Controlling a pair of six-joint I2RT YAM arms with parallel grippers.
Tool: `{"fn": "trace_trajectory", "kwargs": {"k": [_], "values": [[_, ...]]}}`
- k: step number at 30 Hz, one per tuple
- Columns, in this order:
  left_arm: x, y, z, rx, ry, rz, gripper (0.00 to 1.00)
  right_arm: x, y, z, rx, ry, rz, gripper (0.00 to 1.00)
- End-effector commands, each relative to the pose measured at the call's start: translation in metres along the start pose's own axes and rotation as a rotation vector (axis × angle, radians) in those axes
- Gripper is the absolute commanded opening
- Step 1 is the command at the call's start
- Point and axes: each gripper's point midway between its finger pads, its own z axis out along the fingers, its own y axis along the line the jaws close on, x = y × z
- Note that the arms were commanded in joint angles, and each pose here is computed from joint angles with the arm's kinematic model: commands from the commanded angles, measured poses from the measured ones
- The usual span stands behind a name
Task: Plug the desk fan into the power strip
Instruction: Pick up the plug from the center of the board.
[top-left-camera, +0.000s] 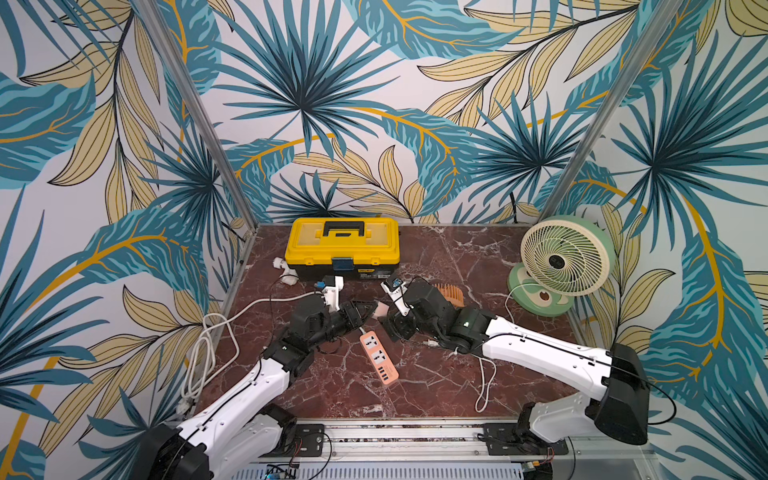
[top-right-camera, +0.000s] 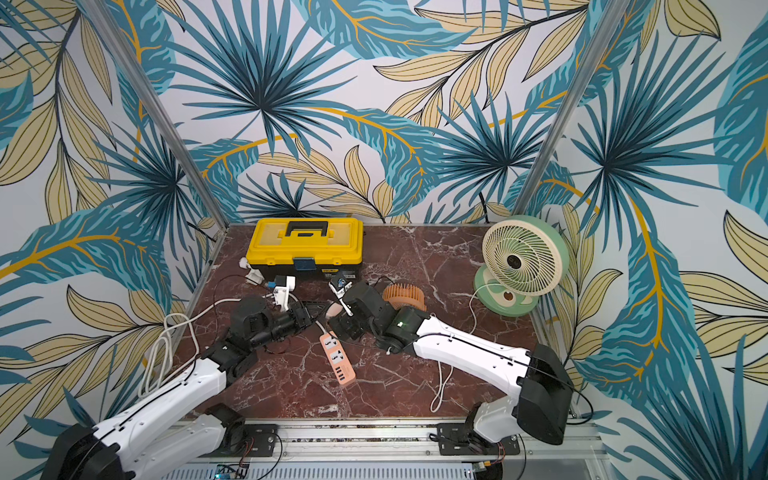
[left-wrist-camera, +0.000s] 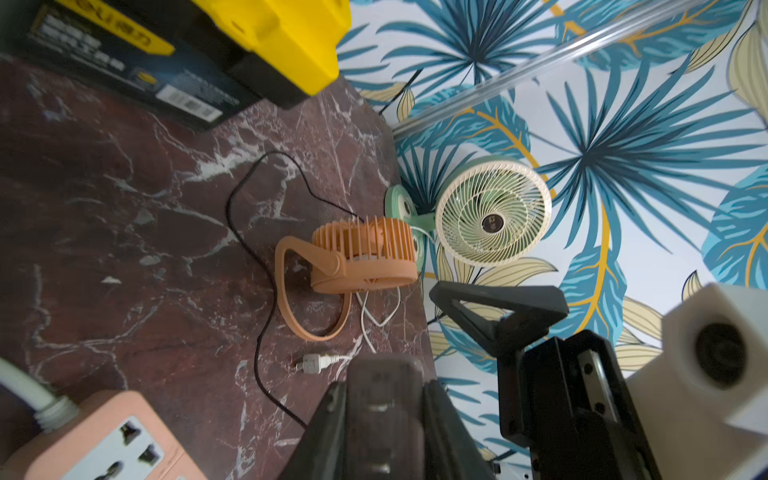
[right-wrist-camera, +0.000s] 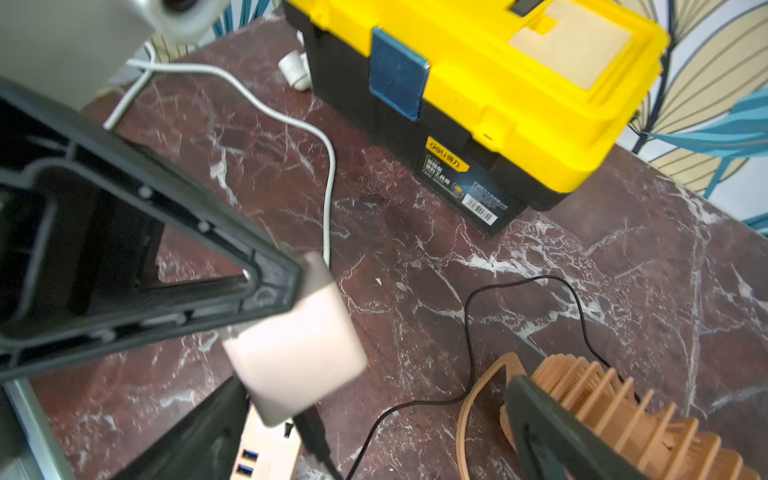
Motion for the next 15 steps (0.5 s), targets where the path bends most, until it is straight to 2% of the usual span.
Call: {"fn": "trace_trajectory", "kwargs": {"k": [1, 3, 4, 7, 11, 15], "values": [[-0.027, 0.003, -0.012, -0.022, -0.19, -0.034, 0.0, -0.025, -0.032, -0.023, 0.121, -0.128, 0.287, 0.99], [-0.038, -0.002, -0.018, 0.001, -0.283, -0.061, 0.0, -0.021, -0.037, -0.027, 0.138, -0.127, 0.483, 1.0], [-0.041, -0.003, -0.02, 0.013, -0.314, -0.076, 0.0, -0.019, -0.037, -0.027, 0.137, -0.117, 0.533, 0.99], [-0.051, -0.009, -0.025, 0.053, -0.42, -0.109, 0.0, -0.018, -0.018, -0.027, 0.028, -0.08, 0.611, 0.99], [-0.055, -0.017, -0.021, 0.084, -0.492, -0.127, 0.0, -0.037, 0.012, -0.034, -0.187, -0.174, 0.73, 0.99], [-0.052, -0.03, -0.013, 0.14, -0.518, -0.147, 0.0, -0.032, 0.007, -0.04, -0.188, -0.253, 0.818, 1.0]]}}
